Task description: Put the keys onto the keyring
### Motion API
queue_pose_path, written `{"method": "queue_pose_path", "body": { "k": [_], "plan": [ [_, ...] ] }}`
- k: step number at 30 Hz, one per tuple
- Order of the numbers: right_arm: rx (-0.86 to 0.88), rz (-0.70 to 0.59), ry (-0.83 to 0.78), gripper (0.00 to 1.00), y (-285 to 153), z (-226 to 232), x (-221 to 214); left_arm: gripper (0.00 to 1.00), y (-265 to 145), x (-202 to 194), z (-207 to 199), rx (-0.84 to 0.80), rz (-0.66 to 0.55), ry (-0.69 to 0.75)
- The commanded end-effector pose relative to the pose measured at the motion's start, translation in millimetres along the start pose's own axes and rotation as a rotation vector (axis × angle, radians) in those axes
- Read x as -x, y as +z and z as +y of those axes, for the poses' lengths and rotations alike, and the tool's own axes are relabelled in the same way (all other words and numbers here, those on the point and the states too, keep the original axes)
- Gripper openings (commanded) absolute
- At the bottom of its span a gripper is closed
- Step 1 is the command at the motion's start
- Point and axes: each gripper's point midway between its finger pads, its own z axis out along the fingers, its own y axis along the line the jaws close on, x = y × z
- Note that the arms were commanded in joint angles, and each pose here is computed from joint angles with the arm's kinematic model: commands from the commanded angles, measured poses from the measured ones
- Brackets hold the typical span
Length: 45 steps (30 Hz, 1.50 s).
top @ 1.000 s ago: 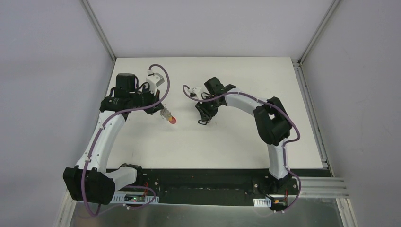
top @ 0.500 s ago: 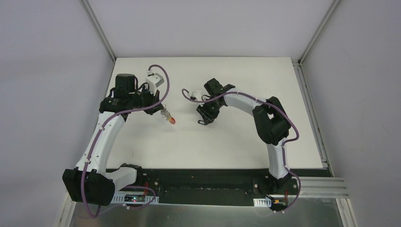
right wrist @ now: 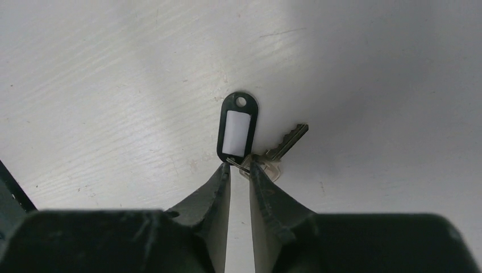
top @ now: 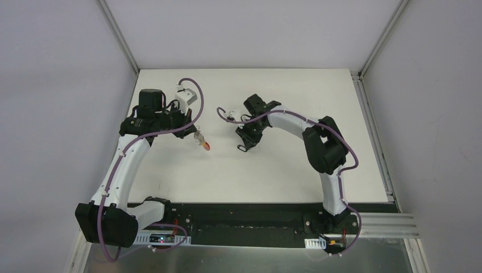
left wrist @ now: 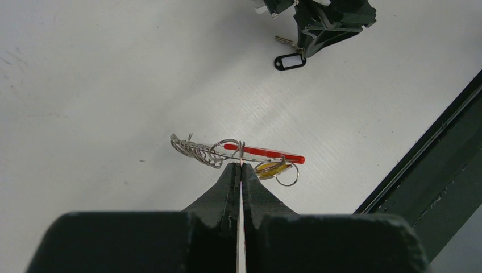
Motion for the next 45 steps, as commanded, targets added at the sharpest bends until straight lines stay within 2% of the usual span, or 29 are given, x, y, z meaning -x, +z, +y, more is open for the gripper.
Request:
{"method": "queue_pose_path", "body": {
  "k": [1, 4, 9, 17, 24, 37, 45],
  "plan": [
    [0.042, -0.01, -0.028, 0.19, -5.2, 8.9, 10.2, 0.0, -5.8, 8.6, 0.4, 0.013, -0.039, 0.03],
    [0.057, -0.005, -0.031, 0.14, -7.1, 11.7, 10.2, 0.0, -6.6, 8.0, 0.3, 0.014, -0.037, 0.031],
    [0.054, -0.009, -0.052, 0.13, -10.6, 11.6, 12.8, 0.0, -6.7, 7.6, 0.1, 0.014, -0.037, 0.032],
    [0.036, -0.007, -0.097, 0.31, -10.4, 7.1, 17.9, 0.0, -8.0, 7.3, 0.9, 0.022, -0.034, 0.038],
    [0.047, 0.02, -0.131, 0.34, -5.8, 6.7, 18.2, 0.0, -9.4, 7.9, 0.6, 0.025, -0.036, 0.04],
    [0.091, 0.063, -0.156, 0.33, 0.8, 14.9, 5.4, 0.0, -8.8, 8.0, 1.3, 0.027, -0.034, 0.033],
    [0.112, 0.067, -0.152, 0.24, 4.5, 18.6, 3.4, 0.0, -8.8, 7.1, 2.2, 0.031, -0.03, 0.033]
  ]
}}
